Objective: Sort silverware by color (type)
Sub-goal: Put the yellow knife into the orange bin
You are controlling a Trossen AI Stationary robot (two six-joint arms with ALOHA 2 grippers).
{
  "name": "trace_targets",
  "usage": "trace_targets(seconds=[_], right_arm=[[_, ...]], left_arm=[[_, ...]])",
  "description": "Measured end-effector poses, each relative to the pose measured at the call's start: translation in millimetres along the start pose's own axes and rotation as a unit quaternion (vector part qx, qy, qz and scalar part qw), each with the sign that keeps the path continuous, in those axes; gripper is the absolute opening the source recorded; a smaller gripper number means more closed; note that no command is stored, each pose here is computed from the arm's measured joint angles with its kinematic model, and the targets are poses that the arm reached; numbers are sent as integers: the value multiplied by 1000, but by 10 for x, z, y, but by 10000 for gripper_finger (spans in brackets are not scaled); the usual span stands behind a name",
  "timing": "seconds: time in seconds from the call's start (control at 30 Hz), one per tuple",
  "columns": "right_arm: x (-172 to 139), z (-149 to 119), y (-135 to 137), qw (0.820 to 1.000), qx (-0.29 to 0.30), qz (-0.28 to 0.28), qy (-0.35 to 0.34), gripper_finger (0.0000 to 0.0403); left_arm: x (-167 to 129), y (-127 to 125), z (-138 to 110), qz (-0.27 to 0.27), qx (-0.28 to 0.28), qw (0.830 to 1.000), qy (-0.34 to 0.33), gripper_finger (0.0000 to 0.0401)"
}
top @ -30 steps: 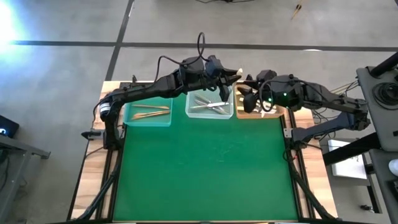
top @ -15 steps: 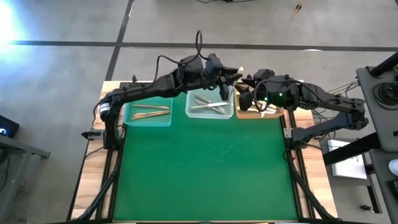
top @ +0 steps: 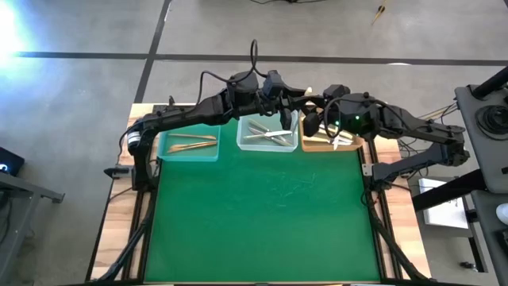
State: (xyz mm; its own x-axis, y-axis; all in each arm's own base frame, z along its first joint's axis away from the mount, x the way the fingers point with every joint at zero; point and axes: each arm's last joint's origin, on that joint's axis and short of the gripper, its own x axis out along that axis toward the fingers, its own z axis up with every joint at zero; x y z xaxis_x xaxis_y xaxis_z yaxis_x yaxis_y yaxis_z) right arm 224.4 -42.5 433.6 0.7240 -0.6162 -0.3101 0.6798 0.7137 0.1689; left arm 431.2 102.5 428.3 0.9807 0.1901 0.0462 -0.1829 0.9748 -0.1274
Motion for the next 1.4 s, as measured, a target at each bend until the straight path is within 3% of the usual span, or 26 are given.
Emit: trace_targets(seconds=[0.23,0.47,0.8,0.87,1.13,1.3,1.4], right_arm=[[50,-2,19,1000,-14,-2,-2,172],[59,0,11,1000,-26,-1,-1,50],[-7,83,-1,999,-40,-3,-6,52],[-46,112,-23,999,-43,-16,-5,35],[-159,151,-118,995,-54,-80,2,32],[-194,91,-314,985,-65,-149,47,32],[-165,-67,-499,968,-82,-208,116,32]], left_arm=[[0,-1,4,-1,-3,1000,-2,63],[3,6,2,2,-3,1000,-2,63],[-1,6,15,1,-19,1000,-7,79],[-18,18,21,2,-23,1000,0,89],[-36,33,-17,-20,-13,999,32,109],[-97,66,-86,-7,1,996,93,111],[-176,62,-93,-3,-1,991,131,112]])
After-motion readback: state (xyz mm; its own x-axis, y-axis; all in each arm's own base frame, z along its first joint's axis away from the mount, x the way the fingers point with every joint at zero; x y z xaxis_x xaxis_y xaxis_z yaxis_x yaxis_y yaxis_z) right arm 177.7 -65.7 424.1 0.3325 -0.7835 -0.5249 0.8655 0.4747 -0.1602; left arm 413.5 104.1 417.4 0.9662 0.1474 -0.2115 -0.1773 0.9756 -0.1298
